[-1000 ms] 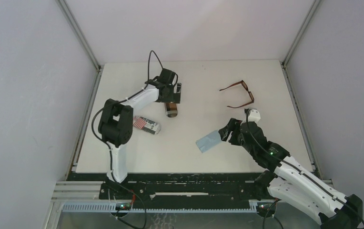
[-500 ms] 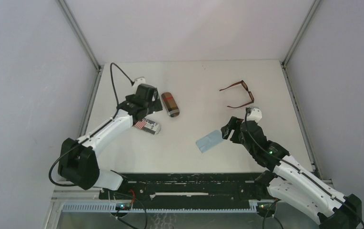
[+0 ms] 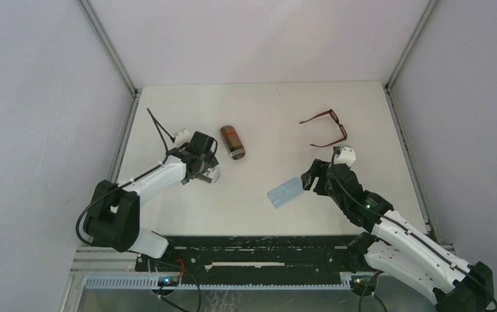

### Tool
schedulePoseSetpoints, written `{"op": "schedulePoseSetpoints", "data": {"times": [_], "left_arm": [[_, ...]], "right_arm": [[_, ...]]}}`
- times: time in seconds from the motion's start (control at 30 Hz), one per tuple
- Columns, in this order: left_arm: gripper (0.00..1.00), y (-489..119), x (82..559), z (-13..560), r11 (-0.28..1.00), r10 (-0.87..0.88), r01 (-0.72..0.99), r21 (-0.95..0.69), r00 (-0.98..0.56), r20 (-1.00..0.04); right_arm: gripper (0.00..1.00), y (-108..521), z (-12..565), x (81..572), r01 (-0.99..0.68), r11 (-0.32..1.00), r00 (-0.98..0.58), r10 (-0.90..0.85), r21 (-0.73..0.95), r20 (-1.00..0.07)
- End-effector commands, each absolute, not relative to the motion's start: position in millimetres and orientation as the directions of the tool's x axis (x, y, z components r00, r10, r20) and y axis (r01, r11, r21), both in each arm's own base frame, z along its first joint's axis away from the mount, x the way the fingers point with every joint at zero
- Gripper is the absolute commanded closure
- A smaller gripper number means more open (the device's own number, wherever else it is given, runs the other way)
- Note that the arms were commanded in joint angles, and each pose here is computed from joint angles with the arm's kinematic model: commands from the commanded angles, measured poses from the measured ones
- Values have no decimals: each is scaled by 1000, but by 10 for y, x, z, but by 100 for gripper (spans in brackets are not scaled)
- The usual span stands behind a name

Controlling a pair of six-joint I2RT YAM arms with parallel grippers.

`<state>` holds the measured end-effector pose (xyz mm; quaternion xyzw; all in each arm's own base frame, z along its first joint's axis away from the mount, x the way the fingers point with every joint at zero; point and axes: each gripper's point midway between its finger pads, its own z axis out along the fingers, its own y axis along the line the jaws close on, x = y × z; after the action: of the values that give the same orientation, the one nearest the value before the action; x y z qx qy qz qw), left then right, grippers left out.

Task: Organize the sunglasses
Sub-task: Adjust the sunglasses case at the center of the board.

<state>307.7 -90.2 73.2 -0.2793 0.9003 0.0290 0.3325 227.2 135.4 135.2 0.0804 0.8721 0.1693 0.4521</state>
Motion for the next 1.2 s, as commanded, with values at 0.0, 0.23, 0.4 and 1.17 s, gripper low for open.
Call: {"op": "schedulePoseSetpoints", "data": {"times": [0.0, 0.23, 0.4, 1.17], "left_arm": [[0, -912, 3269, 682, 778, -572, -604, -171, -569, -591], [0, -963, 3383, 520, 722, -647, -663, -196, -546, -532], [0, -988, 3422, 423, 723, -647, -666, -182, -562, -515], [46, -1131, 3065, 668, 911, -413, -306, -278, -714, -566]], "right_arm": [[30, 1347, 1419, 2292, -10, 923, -560, 313, 384, -767], [30, 1318, 1407, 2271, -1, 925, -562, 313, 379, -765], [30, 1304, 1411, 2272, 4, 926, -559, 315, 377, -767], [31, 1375, 1498, 2265, -48, 916, -551, 309, 399, -776]]}}
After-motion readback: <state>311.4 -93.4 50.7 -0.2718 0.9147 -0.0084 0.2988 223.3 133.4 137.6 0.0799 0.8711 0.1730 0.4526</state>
